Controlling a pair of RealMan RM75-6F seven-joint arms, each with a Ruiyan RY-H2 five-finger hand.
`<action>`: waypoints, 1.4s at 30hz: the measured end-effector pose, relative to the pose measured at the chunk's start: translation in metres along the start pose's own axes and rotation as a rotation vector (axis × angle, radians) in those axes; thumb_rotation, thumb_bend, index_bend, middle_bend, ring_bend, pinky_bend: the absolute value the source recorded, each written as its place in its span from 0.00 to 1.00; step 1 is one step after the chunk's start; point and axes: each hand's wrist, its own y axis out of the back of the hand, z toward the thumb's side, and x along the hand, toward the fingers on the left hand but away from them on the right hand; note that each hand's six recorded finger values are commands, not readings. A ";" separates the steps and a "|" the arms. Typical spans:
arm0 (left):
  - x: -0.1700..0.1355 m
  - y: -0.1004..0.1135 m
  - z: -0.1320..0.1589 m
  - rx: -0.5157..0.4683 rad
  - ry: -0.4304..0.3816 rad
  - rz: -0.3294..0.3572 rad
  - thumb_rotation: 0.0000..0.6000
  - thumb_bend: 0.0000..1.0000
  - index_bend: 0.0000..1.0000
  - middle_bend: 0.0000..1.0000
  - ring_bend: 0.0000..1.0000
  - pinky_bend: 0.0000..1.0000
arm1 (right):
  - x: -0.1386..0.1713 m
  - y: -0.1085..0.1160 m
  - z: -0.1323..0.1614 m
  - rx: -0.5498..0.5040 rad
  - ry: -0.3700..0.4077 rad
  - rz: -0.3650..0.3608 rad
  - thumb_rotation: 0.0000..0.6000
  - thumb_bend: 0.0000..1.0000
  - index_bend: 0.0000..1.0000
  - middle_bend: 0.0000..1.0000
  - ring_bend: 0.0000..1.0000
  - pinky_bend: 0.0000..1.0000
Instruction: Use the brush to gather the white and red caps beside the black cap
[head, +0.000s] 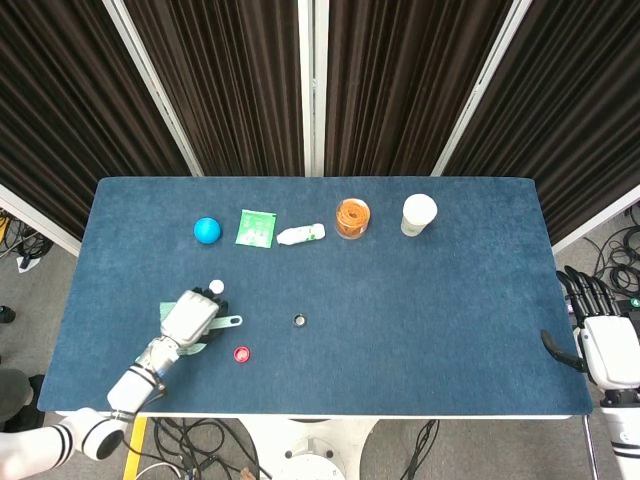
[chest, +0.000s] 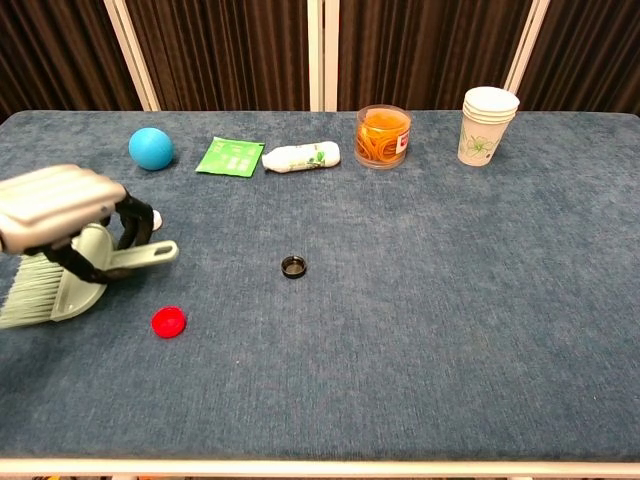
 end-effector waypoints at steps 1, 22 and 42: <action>0.000 0.002 -0.002 -0.026 -0.002 0.011 1.00 0.38 0.52 0.57 0.40 0.45 | 0.000 0.000 0.000 0.001 0.000 0.000 1.00 0.22 0.00 0.04 0.00 0.00; 0.043 0.049 -0.092 -0.501 -0.024 0.240 1.00 0.39 0.55 0.59 0.40 0.46 | 0.004 0.008 0.010 0.034 -0.010 -0.007 1.00 0.22 0.00 0.04 0.00 0.00; 0.108 0.029 -0.036 -0.627 -0.146 0.076 1.00 0.39 0.56 0.59 0.40 0.45 | 0.006 0.011 0.017 0.057 -0.039 0.003 1.00 0.22 0.00 0.05 0.00 0.00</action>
